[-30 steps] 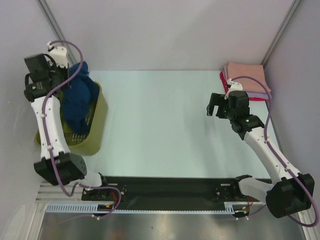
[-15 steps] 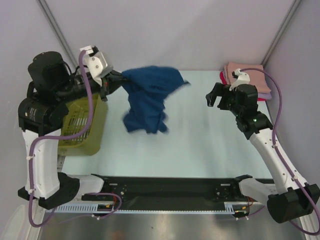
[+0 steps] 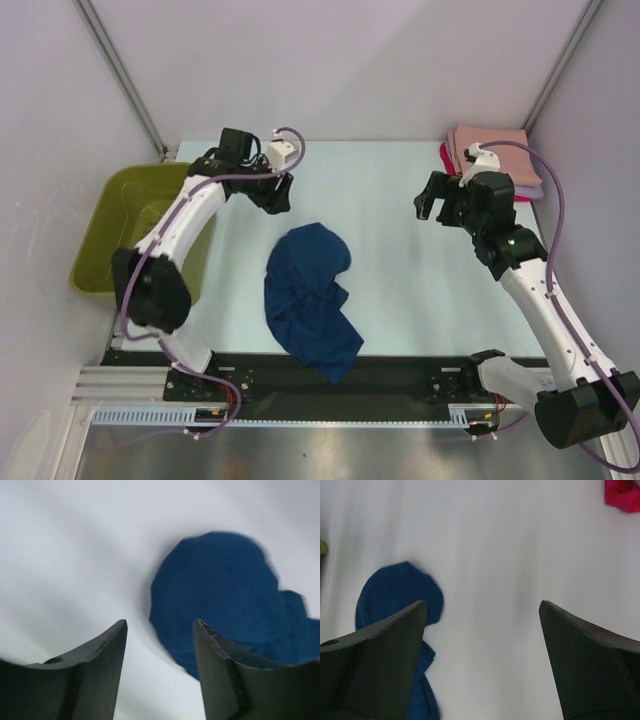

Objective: Fold and stack the t-shirts
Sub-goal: Move the tshirt to the center of the board, then flatten the tshirt out

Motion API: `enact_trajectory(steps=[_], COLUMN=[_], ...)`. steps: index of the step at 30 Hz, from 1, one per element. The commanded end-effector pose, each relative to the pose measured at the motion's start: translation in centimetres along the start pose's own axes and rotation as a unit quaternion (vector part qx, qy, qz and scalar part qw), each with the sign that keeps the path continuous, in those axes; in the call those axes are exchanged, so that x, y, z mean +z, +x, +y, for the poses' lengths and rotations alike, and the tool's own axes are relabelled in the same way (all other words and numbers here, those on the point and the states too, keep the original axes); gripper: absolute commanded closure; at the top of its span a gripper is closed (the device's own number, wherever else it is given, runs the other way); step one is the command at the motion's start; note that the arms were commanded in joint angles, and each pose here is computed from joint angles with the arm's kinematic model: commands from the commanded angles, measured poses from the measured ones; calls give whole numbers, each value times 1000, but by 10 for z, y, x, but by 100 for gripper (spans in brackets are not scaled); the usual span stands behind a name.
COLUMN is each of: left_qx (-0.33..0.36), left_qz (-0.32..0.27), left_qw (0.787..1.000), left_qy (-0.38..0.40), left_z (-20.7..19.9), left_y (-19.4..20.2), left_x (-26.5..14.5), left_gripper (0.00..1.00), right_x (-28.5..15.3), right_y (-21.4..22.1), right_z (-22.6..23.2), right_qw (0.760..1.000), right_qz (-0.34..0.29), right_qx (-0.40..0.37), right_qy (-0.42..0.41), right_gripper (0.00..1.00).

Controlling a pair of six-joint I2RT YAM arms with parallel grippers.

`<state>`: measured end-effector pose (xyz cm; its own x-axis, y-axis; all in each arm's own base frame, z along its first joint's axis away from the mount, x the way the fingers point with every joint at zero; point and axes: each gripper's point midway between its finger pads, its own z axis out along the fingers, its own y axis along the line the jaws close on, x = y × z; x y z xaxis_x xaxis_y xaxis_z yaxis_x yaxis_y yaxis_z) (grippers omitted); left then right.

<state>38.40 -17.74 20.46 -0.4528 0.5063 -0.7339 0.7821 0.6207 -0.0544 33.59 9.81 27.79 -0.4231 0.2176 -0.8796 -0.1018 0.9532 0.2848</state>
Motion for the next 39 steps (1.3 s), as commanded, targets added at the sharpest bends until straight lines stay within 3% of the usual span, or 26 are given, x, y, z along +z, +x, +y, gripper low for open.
enact_trajectory(steps=[1,4,8,11,12,15,18,21,26,28,31,32,34,35,36,39], left_qx=[-59,-69,-45,-14,1,60,82,71,65,60,52,50,47,48,50,61], left_qz=[2,-2,27,96,140,198,221,237,246,236,231,230,230,229,230,229], left_qw=[991,994,998,995,990,978,972,968,965,967,968,968,969,969,969,971], left_qy=[-116,-89,-39,-5,11,15,13,35,58,72,83,83,82,82,79,20], left_z=[74,63,0,-46,-61,-88,-95,-104,-114,-119,-121,-121,-120,-119,-118,-91], left_y=[-8,-3,30,94,131,183,211,226,239,235,231,231,231,229,228,221], left_x=[-2,-7,-22,-20,-14,-12,-2,2,20,26,33,34,38,39,38,30], left_gripper=[38,35,37,37,35,32,29,21,21,22,34,50,69,86,99,100], right_x=[4,5,-2,-10,-7,-2,4,11,33,43,56,61,64,67,67,60], right_y=[25,58,116,163,169,196,210,209,232,233,248,249,244,243,229,177], right_z=[8,28,68,100,110,131,154,179,196,205,208,210,213,206,204,184], right_qw=[999,994,982,966,964,952,941,931,916,911,908,909,909,915,921,939], right_qz=[49,97,163,203,202,221,221,208,245,249,273,272,271,274,260,207], right_qx=[-9,-21,-50,-67,-64,-77,-95,-80,-32,-8,-2,7,14,15,19,37], right_qy=[-8,-33,-86,-145,-162,-197,-236,-288,-316,-327,-318,-317,-316,-296,-289,-273], right_gripper=[0,0,2,4,5,10,16,18,35,35,47,60,79,100,100,100])
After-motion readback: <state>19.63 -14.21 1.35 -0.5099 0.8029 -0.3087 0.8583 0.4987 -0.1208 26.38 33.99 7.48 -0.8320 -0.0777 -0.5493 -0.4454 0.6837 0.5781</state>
